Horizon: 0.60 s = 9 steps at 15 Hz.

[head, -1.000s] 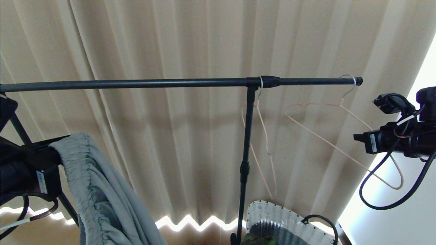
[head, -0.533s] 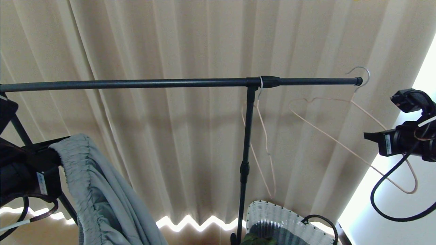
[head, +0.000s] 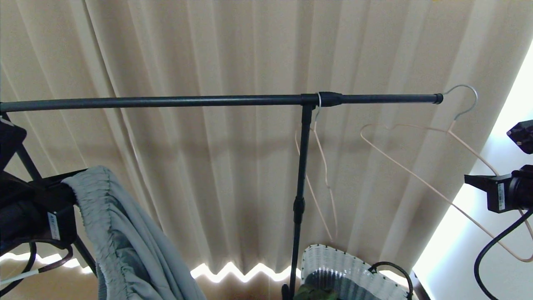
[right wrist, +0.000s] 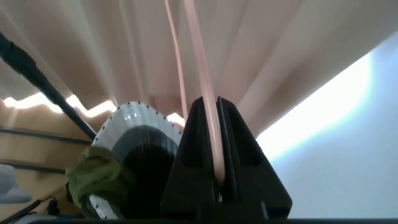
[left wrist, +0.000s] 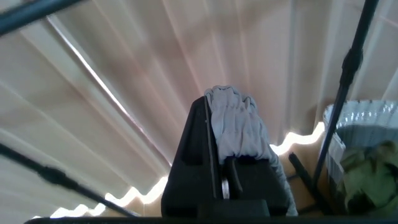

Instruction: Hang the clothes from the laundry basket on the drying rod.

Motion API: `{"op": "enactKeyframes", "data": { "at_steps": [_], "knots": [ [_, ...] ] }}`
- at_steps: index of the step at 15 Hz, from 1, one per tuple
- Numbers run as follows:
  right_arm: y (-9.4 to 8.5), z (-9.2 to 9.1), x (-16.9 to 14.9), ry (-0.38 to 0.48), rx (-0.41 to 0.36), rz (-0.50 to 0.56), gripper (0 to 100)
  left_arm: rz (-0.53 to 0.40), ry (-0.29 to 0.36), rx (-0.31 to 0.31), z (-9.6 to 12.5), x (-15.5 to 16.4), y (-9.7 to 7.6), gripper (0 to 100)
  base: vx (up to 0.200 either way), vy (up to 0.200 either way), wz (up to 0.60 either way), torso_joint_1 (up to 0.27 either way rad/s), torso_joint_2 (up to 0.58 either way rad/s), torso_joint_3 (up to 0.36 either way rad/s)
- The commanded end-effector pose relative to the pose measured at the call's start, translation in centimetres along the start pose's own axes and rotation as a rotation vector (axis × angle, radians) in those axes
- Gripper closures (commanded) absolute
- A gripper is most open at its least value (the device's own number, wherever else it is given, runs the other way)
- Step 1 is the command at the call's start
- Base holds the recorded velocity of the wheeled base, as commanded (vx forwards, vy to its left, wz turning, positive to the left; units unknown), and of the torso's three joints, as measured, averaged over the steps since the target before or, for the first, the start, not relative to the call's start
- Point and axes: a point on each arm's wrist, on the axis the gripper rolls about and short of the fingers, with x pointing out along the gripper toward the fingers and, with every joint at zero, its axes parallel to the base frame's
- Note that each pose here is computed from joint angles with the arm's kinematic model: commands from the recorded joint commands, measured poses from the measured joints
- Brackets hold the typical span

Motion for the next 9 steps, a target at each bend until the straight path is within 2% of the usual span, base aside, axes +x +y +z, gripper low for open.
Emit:
{"op": "enactKeyframes", "data": {
  "at_steps": [1,6,9],
  "knots": [
    [0.00,0.04,-0.26,-0.008,-0.001,-0.002,100,0.000,0.002,0.000,0.00,0.06,-0.01,100,-0.200,0.000,0.00,0.022,0.00,0.002],
    [-0.01,0.01,-0.17,-0.005,0.000,-0.002,100,-0.002,0.009,0.001,-0.12,0.18,-0.06,100,-0.200,0.000,0.00,-0.004,0.00,0.004],
    [0.00,-0.03,-0.17,-0.003,0.001,-0.001,100,-0.004,0.015,0.003,-0.23,0.27,-0.10,100,0.000,0.000,0.00,0.000,0.00,0.000]
  ]
}}
